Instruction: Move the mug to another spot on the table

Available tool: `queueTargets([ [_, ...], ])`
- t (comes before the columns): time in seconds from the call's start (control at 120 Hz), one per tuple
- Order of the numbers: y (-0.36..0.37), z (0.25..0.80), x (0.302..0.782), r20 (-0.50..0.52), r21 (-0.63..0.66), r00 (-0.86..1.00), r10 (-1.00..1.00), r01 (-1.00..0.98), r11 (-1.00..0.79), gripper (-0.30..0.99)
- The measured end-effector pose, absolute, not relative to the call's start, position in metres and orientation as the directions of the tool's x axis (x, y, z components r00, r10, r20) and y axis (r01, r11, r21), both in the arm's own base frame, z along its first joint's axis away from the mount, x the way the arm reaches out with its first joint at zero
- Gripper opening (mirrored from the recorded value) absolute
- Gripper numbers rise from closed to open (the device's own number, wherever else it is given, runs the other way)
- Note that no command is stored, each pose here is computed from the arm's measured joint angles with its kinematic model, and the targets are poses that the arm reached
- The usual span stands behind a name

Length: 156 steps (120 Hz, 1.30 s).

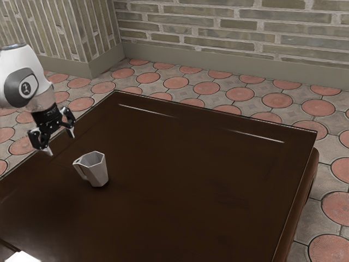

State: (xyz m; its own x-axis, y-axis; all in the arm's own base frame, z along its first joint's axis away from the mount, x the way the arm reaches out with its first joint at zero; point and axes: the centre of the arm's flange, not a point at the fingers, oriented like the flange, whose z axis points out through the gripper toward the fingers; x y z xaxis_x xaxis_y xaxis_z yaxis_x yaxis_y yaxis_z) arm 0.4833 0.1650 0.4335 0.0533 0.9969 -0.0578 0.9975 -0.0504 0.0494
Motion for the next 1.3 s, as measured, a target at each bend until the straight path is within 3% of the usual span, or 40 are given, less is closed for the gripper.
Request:
queueTargets([
  [0.2,0.174,0.376,0.484,-0.131,0.046,-0.282,0.950,0.956,0.290,0.69],
  [0.45,0.187,0.346,0.500,-0.118,0.061,-0.502,0.857,0.857,0.511,0.69],
  [0.783,0.186,0.316,0.518,-0.094,0.065,-0.625,0.775,0.773,0.631,0.69],
  [1.3,0.190,0.297,0.522,-0.083,0.099,-0.664,0.744,0.737,0.669,0.69],
])
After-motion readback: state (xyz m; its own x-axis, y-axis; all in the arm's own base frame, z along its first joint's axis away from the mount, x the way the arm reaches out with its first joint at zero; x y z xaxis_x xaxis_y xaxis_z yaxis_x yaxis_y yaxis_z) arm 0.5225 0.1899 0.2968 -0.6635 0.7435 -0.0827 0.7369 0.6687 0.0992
